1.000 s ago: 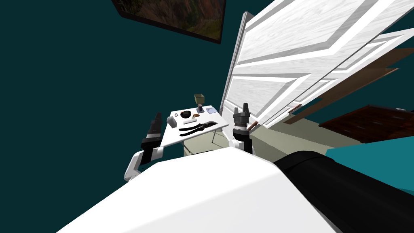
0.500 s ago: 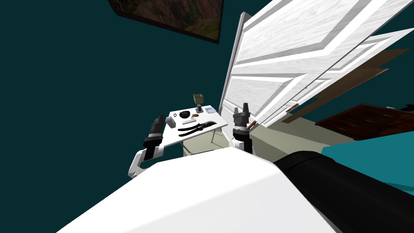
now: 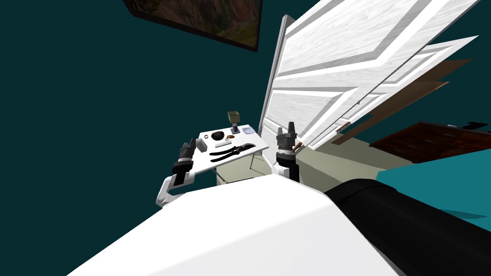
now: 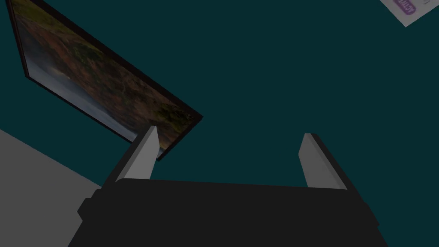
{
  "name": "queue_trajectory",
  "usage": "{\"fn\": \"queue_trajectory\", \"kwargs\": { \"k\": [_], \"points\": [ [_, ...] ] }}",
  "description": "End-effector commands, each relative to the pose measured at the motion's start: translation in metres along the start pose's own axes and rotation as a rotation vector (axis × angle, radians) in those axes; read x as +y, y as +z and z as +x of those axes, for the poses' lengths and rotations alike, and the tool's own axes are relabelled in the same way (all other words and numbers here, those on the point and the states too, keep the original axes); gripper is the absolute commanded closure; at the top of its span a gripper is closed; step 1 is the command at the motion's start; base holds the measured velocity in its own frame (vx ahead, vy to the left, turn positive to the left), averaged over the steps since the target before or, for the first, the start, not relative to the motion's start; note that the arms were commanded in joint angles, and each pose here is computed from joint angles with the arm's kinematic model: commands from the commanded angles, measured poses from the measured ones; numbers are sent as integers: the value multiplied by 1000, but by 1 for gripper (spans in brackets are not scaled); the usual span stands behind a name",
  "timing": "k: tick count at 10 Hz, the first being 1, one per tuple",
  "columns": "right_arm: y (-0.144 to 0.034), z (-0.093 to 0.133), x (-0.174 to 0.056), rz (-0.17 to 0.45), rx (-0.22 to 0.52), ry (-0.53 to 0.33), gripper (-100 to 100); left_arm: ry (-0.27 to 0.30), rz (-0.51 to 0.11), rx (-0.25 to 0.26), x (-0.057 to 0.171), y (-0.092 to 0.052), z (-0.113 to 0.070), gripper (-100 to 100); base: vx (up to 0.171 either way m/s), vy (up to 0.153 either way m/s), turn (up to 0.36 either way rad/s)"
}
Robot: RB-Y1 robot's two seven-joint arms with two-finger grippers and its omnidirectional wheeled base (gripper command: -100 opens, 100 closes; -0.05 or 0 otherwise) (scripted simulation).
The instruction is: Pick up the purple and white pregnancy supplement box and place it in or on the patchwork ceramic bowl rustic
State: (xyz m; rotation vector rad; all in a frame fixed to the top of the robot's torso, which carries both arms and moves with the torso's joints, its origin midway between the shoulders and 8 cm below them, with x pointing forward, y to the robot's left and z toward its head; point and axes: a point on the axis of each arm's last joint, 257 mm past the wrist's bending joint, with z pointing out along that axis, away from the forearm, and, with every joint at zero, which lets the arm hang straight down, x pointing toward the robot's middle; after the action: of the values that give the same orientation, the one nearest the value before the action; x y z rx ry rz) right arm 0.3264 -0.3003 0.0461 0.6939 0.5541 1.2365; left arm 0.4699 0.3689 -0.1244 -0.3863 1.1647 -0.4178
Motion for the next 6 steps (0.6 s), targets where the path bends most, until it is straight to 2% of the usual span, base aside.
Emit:
{"fn": "queue_trajectory", "kwargs": {
  "k": [1, 2, 3, 5, 6],
  "points": [
    [0, 0, 0, 0, 0, 0, 0, 46, -38, 21, 16, 2, 12, -100, -5, -13, -28],
    [0, 0, 0, 0, 0, 0, 0, 83, -68, 39, 29, 3, 20, -100, -6, -21, -56],
    [0, 0, 0, 0, 0, 0, 0, 83, -68, 39, 29, 3, 20, -100, -5, -14, -9],
    [0, 0, 0, 0, 0, 0, 0, 153, -115, 67, 49, 5, 32, -100, -6, -13, -36],
    [0, 0, 0, 0, 0, 0, 0, 151, -122, 75, 53, 3, 36, -100, -6, -11, -14]
  ]
}}
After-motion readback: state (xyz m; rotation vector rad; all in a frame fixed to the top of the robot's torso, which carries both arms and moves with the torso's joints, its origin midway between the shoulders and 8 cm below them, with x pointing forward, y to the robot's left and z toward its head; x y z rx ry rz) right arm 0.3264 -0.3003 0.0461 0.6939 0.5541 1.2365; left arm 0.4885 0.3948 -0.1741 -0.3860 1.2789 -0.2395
